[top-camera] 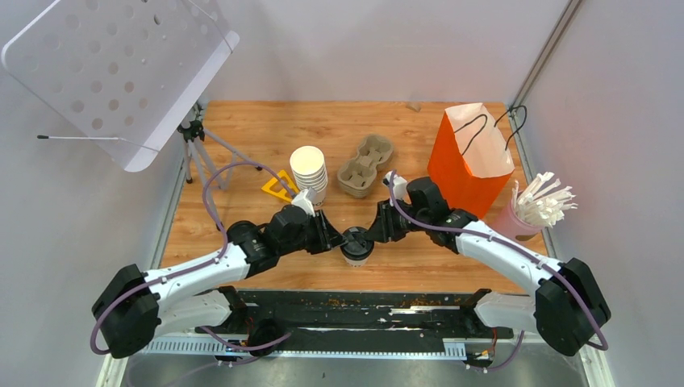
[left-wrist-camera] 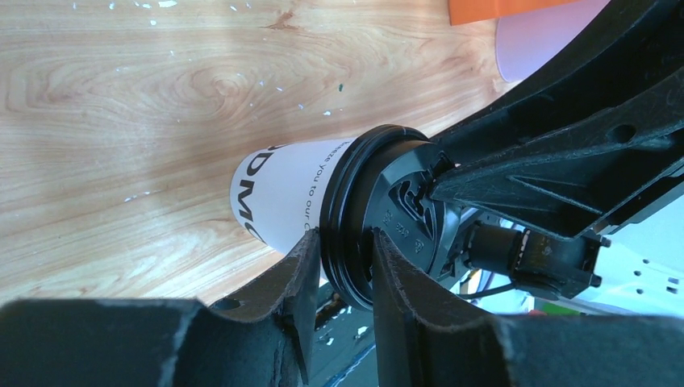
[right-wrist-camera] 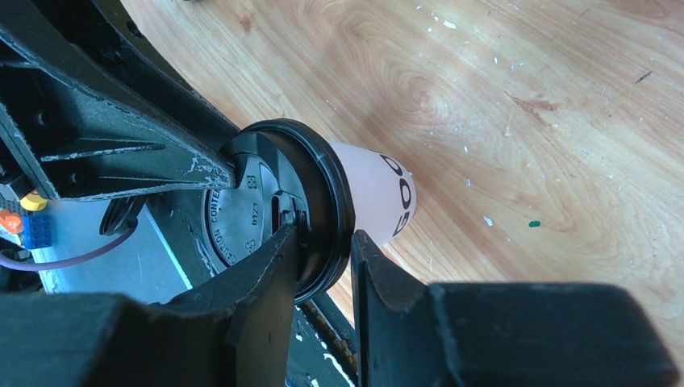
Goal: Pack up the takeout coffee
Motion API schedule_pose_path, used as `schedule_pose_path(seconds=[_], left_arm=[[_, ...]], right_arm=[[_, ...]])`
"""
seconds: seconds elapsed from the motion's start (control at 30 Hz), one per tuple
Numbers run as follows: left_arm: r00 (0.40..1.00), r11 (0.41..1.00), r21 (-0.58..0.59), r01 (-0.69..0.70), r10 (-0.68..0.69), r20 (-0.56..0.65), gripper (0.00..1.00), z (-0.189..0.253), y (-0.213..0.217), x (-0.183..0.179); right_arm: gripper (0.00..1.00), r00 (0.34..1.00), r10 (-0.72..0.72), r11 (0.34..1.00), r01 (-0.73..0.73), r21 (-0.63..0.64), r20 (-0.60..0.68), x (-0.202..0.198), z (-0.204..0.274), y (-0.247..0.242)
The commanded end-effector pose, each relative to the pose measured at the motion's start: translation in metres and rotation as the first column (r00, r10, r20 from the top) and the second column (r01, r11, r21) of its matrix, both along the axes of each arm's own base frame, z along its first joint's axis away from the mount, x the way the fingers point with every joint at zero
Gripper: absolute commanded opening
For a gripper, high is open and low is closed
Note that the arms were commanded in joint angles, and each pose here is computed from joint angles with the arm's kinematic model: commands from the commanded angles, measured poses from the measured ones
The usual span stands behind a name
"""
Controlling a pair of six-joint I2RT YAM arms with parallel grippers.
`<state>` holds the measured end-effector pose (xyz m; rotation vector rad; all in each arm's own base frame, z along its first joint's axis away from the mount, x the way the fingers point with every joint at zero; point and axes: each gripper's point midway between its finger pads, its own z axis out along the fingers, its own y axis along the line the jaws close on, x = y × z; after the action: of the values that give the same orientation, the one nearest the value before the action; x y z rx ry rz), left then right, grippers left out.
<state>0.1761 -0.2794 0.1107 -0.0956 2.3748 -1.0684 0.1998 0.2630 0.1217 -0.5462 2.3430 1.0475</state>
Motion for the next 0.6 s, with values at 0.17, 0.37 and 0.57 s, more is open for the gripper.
schedule_pose_path(seconds=[0.17,0.37,0.57], left_arm=[[0.97,0.943,0.323,0.08,0.0,-0.242,0.31,-0.101,0.055,-0.055],[0.991,0.994,0.091,0.067,-0.056,-0.122,0.36,-0.025,0.009,-0.049],[0.993,0.996,0.077,0.049,-0.04,-0.108,0.44,-0.018,0.012,-0.053]], right_arm=[[0.3,0.998,0.057,0.994,-0.061,-0.09,-0.041,-0.017,-0.039,-0.021],[0.33,0.985,0.171,0.985,-0.169,-0.043,0.035,-0.006,-0.011,-0.002],[0.35,0.979,0.197,0.98,-0.195,-0.044,0.05,-0.002,-0.003,0.002]])
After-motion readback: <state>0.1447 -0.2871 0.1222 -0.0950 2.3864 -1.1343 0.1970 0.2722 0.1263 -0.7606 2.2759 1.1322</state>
